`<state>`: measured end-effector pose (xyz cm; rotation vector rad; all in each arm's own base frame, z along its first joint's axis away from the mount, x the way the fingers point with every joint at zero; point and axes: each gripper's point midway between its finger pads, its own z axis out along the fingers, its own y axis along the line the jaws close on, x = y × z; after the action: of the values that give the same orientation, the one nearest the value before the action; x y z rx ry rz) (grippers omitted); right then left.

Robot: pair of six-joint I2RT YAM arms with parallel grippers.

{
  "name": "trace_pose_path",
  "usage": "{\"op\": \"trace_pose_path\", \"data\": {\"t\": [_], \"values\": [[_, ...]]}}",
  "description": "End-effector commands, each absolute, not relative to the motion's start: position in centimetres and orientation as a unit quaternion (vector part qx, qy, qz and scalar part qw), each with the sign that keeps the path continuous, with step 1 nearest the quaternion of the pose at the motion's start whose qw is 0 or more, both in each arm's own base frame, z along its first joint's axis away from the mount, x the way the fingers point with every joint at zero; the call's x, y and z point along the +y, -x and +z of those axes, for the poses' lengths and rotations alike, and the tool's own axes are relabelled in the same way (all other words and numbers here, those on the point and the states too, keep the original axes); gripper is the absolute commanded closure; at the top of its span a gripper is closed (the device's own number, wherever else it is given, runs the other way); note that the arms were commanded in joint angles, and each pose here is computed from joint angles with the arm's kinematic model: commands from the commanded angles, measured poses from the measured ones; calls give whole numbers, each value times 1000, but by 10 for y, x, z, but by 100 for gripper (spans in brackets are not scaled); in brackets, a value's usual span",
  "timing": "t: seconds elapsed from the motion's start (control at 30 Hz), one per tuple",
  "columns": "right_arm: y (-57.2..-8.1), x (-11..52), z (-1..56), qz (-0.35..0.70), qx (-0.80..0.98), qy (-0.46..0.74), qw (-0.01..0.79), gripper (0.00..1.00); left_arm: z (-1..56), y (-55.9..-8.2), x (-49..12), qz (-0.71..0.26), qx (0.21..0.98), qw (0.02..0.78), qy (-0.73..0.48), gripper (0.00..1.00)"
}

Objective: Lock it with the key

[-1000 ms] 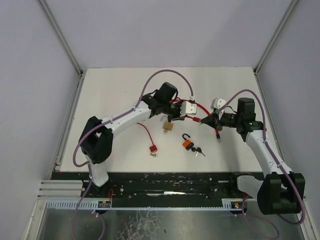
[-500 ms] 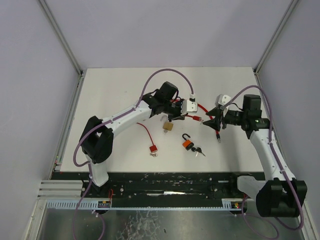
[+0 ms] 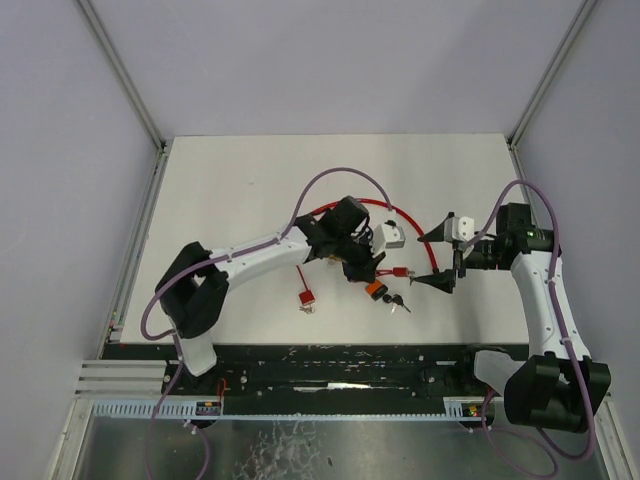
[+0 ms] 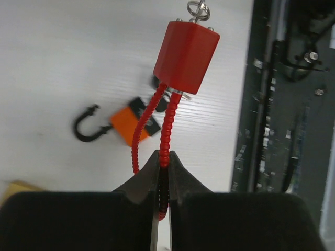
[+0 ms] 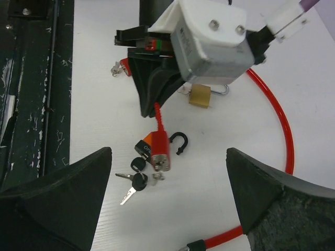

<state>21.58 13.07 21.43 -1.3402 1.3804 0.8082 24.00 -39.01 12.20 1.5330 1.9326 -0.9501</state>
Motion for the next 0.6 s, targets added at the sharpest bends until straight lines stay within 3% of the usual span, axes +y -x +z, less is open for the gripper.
{"op": "trace_pose_path", "data": {"t": [0.0,0.3,0.57], "values": [[-195,137,235,325,516,590,529,4,166,-213,-403,-401,696,274,-529,100],[-166,148,221,360,503,605,501,8,200,-197,-408,-432,683,294,-511,100],[-172,157,222,374,494,615,488,25,195,-185,-407,-433,671,288,-528,100]]}}
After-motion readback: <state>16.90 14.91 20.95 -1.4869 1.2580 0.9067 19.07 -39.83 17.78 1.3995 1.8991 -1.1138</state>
